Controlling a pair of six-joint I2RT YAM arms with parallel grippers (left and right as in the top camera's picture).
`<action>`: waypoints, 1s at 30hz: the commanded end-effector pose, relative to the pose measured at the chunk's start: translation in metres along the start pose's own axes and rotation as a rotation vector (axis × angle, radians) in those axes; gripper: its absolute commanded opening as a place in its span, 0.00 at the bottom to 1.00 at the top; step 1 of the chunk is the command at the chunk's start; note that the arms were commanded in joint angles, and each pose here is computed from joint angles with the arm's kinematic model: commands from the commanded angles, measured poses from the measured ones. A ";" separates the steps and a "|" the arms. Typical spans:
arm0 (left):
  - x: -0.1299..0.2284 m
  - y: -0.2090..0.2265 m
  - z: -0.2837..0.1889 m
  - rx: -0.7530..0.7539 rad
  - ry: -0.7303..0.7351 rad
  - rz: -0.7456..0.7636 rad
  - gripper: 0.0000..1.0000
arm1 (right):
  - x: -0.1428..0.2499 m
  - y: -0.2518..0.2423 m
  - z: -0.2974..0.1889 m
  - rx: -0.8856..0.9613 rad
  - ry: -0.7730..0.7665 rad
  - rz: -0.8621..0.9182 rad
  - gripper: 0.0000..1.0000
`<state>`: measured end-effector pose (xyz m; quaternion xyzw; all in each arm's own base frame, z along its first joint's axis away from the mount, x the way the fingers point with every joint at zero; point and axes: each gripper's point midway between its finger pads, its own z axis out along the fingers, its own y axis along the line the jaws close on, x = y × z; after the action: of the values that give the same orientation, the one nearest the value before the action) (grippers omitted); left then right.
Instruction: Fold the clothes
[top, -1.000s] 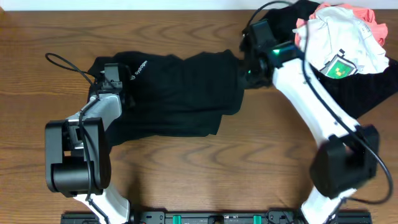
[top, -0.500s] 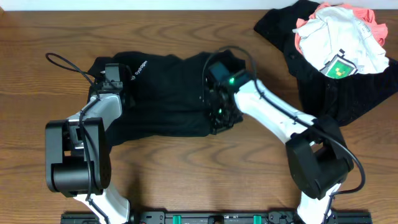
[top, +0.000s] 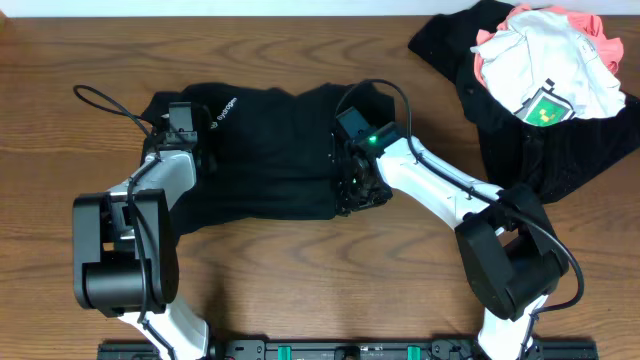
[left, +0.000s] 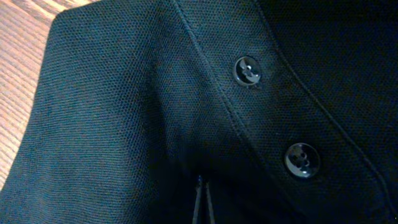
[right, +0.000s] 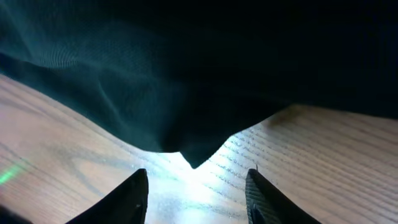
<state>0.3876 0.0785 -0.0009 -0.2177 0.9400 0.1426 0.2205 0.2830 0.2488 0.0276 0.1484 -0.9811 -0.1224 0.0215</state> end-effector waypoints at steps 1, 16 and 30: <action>0.040 0.003 0.012 -0.009 0.111 0.027 0.05 | 0.003 -0.002 0.003 0.012 0.010 0.013 0.49; 0.039 0.003 0.012 -0.009 0.111 0.027 0.06 | 0.007 0.002 0.013 -0.018 0.031 -0.001 0.40; 0.040 0.003 0.012 -0.009 0.111 0.027 0.06 | 0.006 0.005 0.030 -0.119 0.088 0.027 0.31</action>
<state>0.3876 0.0785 -0.0009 -0.2177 0.9400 0.1426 0.2205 0.2754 0.2599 0.0065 0.1476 -0.9749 -0.1577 0.0547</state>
